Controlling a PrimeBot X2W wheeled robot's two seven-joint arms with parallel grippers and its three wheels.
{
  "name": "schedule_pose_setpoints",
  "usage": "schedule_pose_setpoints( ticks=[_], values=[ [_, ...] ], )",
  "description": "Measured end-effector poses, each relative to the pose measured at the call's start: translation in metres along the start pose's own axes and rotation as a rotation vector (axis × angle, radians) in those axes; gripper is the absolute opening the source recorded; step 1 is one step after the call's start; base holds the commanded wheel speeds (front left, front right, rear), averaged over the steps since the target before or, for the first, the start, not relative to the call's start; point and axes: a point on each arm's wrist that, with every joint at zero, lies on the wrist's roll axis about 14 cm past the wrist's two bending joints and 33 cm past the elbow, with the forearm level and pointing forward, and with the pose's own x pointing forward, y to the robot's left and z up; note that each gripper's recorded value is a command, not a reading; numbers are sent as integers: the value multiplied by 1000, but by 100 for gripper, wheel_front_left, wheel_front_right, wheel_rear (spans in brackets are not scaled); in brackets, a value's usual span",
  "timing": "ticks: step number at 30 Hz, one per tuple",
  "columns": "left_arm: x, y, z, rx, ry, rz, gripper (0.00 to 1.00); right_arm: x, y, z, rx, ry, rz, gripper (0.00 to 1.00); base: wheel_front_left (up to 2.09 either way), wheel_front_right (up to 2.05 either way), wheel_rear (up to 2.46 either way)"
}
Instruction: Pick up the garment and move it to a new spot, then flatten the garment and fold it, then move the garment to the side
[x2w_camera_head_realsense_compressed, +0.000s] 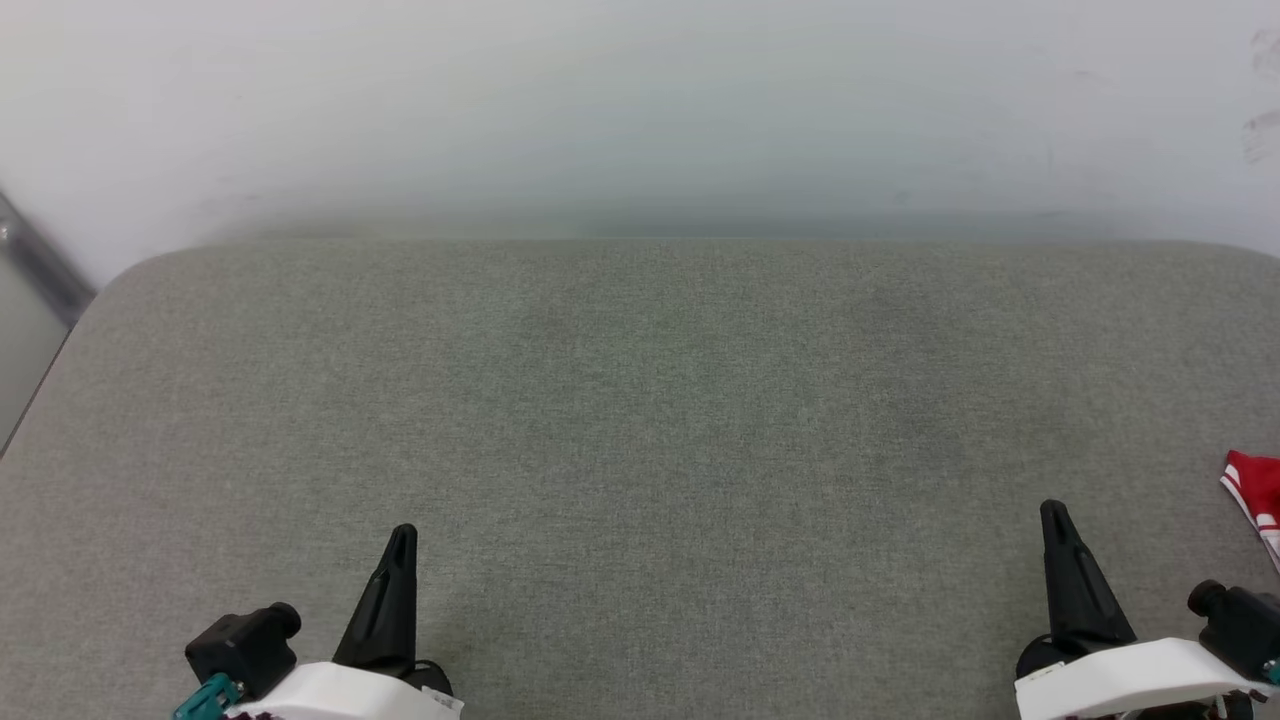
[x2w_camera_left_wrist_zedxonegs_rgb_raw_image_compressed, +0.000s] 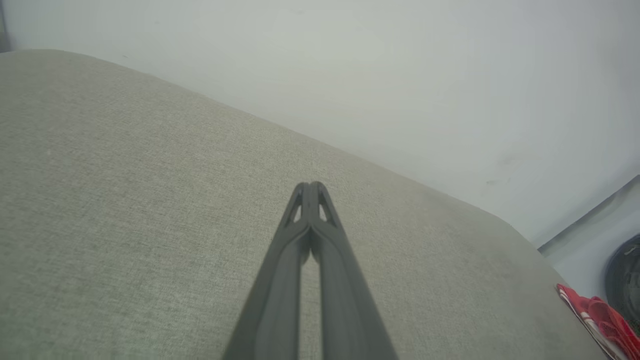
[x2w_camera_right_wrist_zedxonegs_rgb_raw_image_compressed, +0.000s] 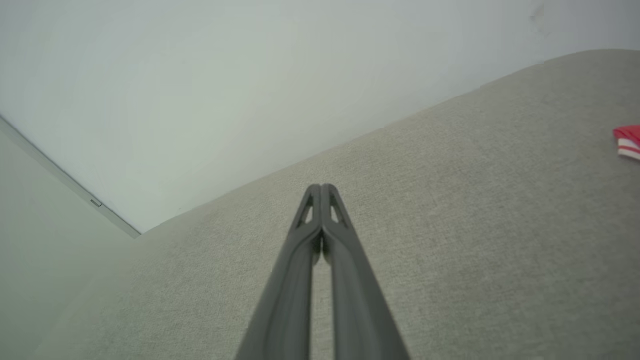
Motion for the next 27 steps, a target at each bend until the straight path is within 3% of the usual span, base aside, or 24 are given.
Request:
schedule_pose_setpoints(
  ticks=[27],
  values=[
    [13, 14, 2, -379, 13, 64, 0, 5, -14, 2, 377, 13, -68, 0, 0, 0, 0]
  ],
)
